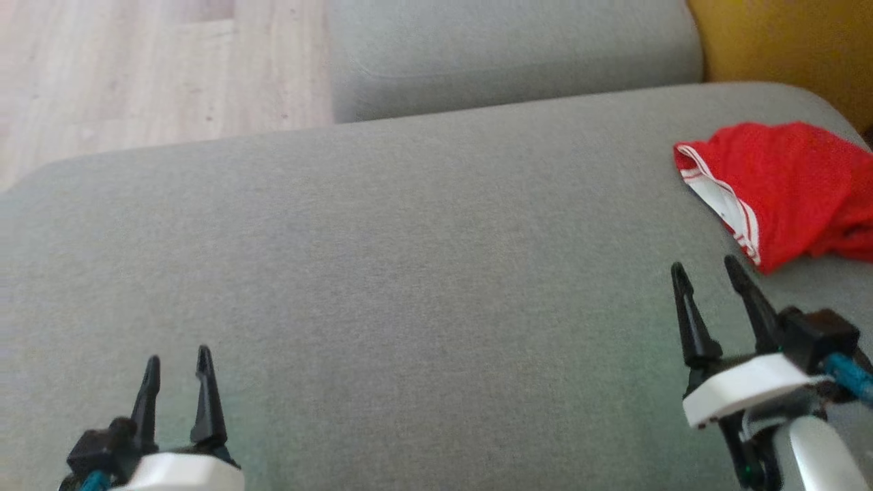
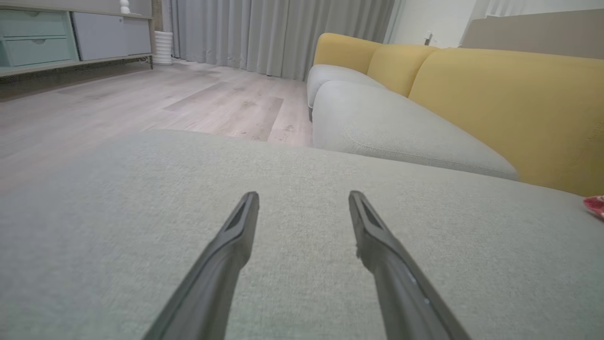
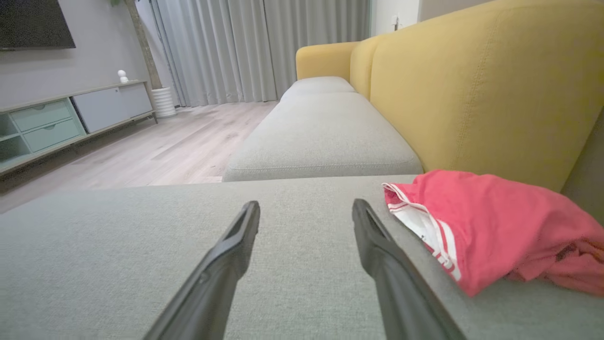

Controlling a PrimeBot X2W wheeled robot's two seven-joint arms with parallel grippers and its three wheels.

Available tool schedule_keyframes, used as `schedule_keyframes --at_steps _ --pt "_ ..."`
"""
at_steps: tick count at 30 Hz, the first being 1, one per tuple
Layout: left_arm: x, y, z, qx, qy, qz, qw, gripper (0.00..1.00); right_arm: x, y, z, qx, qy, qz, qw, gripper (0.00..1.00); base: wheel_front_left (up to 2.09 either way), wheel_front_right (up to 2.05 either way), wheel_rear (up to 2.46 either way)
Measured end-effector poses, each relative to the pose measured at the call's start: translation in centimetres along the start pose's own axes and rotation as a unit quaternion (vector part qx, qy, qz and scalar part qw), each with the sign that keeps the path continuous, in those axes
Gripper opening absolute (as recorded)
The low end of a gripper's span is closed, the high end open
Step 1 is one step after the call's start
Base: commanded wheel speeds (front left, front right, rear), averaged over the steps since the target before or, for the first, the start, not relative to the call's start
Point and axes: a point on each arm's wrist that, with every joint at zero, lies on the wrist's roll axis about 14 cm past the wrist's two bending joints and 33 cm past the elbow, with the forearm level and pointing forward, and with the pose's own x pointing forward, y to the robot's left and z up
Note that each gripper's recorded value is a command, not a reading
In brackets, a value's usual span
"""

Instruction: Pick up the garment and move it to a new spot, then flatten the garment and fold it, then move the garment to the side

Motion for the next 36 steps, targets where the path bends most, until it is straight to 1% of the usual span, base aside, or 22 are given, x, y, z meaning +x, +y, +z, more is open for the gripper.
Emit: schedule_keyframes --at_steps 6,19,20,23,29,36 --pt "-1.2 1.2 0.2 -0.003 -0.005 0.018 1.0 1.0 -0.6 0.8 -0.7 0.024 0.009 -0.001 1.0 1.0 0.0 0.0 0.0" --pt "-1.0 0.8 0.3 -0.008 -0.009 0.01 1.0 1.0 -1.1 0.7 -1.3 0.031 0.017 -0.011 0.999 1.0 0.0 0.0 0.0" --pt "-1.0 0.8 0.3 -0.01 -0.008 0.01 1.0 0.0 -1.1 0.7 -1.3 0.033 0.018 -0.011 0.999 0.0 0.0 0.0 0.0" --pt "-1.4 1.0 -1.3 -0.014 0.016 0.017 1.0 0.0 -1.4 0.8 -3.0 0.038 0.044 -0.014 0.998 0.0 0.0 0.0 0.0" --pt "-3.9 1.5 -5.8 -0.029 0.083 0.04 0.995 0.0 -4.0 0.7 -8.2 0.055 0.122 -0.027 0.991 0.0 0.0 0.0 0.0" --pt "-4.2 1.8 -6.1 -0.062 0.092 0.052 0.992 0.0 -4.3 0.5 -8.5 0.093 0.126 -0.036 0.987 0.0 0.0 0.0 0.0"
